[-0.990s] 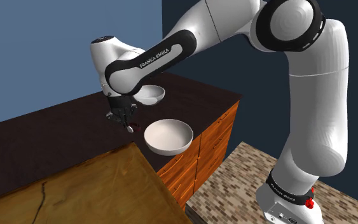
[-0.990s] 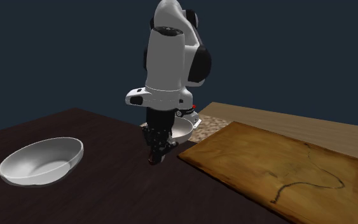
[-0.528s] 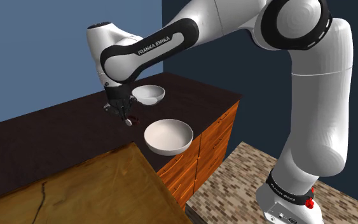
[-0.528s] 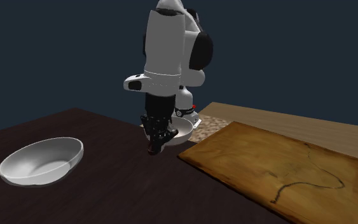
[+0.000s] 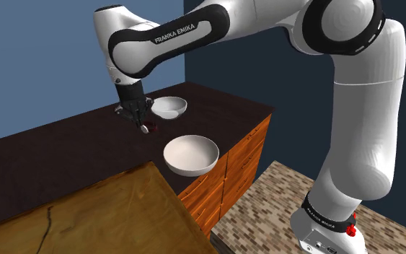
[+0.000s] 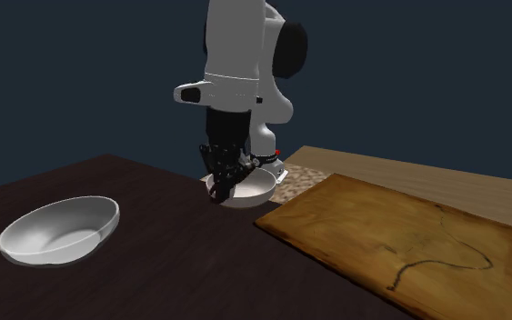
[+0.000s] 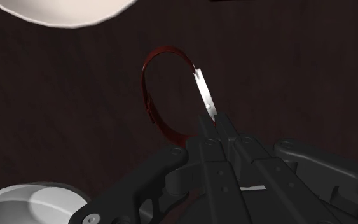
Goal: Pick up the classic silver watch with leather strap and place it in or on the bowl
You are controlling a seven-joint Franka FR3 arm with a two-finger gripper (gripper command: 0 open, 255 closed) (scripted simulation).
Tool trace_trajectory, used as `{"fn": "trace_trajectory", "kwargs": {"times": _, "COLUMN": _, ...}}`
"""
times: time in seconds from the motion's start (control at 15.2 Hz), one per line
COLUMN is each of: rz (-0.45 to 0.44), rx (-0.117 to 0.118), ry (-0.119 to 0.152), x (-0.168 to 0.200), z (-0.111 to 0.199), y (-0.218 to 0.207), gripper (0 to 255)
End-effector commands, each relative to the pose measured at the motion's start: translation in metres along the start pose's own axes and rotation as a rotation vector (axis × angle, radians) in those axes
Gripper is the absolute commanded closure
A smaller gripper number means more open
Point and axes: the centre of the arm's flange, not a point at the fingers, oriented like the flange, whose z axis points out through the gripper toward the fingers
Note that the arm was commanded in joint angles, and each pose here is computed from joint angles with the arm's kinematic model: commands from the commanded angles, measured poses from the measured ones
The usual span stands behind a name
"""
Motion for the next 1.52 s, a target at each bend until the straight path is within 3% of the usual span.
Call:
{"fn": "trace_trajectory", "kwargs": {"times": 0.0, "rz": 0.000, "rx": 0.000, "ry": 0.000, "x": 0.001, "z": -0.011, "y": 0.002, "gripper": 255}}
{"fn": "trace_trajectory", "kwargs": {"times": 0.26, "rz": 0.000, "rx": 0.000, "ry": 0.000, "x": 0.002, "z": -0.029, "y": 0.003, "gripper": 255}}
{"fn": "trace_trajectory", "kwargs": {"times": 1.06, "rz": 0.000, "rx": 0.000, "ry": 0.000, "x": -0.130, "z": -0.048, "y": 0.099, "gripper": 255}}
{"fn": "trace_trajectory", "kwargs": {"times": 1.45, "rz": 0.000, "rx": 0.000, "ry": 0.000, "x": -0.133, "z": -0.017, "y": 0.096, "gripper": 255}}
